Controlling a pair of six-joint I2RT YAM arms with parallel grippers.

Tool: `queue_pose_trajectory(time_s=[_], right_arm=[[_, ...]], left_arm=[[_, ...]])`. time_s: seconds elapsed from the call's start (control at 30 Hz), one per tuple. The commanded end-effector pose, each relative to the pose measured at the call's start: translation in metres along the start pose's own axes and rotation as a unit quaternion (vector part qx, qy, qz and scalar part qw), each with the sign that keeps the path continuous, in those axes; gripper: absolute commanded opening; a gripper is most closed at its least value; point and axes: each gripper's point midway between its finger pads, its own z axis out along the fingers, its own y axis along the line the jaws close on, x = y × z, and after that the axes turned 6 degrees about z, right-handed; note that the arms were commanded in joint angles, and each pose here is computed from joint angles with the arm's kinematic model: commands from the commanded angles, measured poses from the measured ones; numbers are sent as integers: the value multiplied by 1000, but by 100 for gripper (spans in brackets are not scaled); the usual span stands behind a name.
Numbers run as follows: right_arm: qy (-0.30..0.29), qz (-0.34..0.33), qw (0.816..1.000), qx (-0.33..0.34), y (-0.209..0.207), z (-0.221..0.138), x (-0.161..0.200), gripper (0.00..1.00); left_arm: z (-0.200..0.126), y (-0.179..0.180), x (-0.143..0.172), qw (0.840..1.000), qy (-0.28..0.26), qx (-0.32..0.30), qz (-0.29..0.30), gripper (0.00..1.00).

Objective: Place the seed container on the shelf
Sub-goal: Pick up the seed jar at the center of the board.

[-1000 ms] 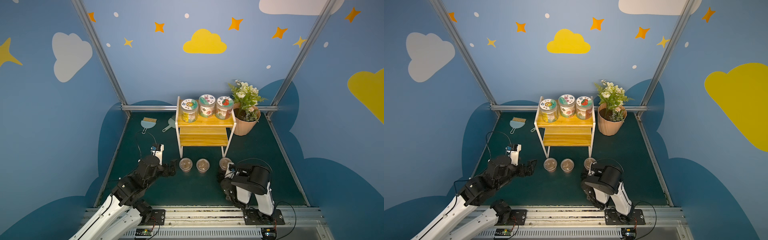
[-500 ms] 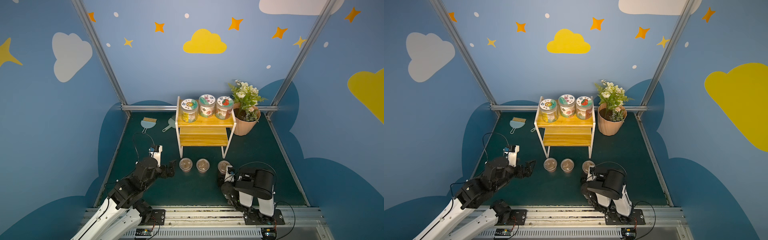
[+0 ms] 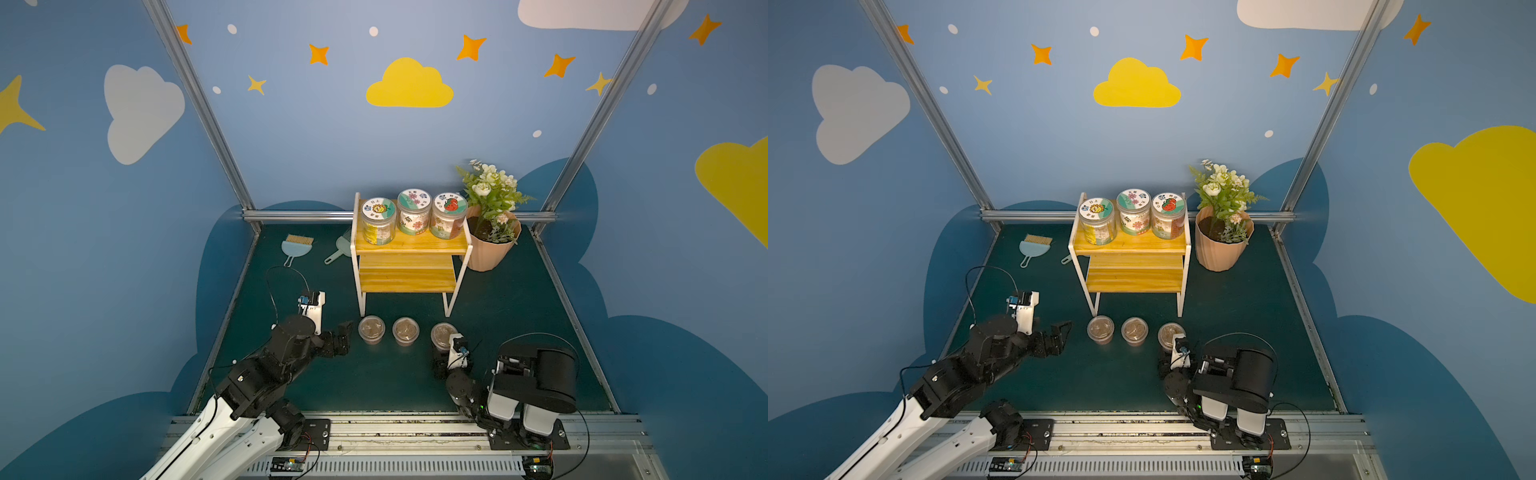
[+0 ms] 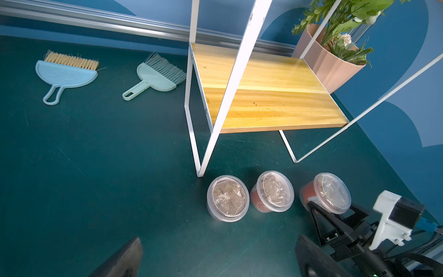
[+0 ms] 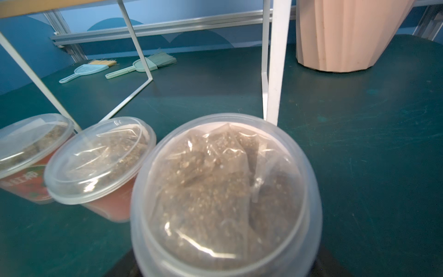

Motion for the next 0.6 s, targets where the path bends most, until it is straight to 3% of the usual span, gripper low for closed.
queue_pose_trajectory(time_s=[0.0,0.2,0.47,0.57], right_arm=[[-1,-25,1000,-6,7,-2,-4,44],[0,-29,1000,-4,19,-4,-25,42],[112,-35,992,55,6,-23,-45,38],[113,-35,992,46,5,-29,-53,38]], left_arm=[[-4,-1,-7,1000,-10,0,-3,100],[-5,-5,-13,1000,-12,7,-9,100],[3,-15,-13,1000,-7,20,-10,100],[4,-18,-14,1000,-12,26,-9,100]])
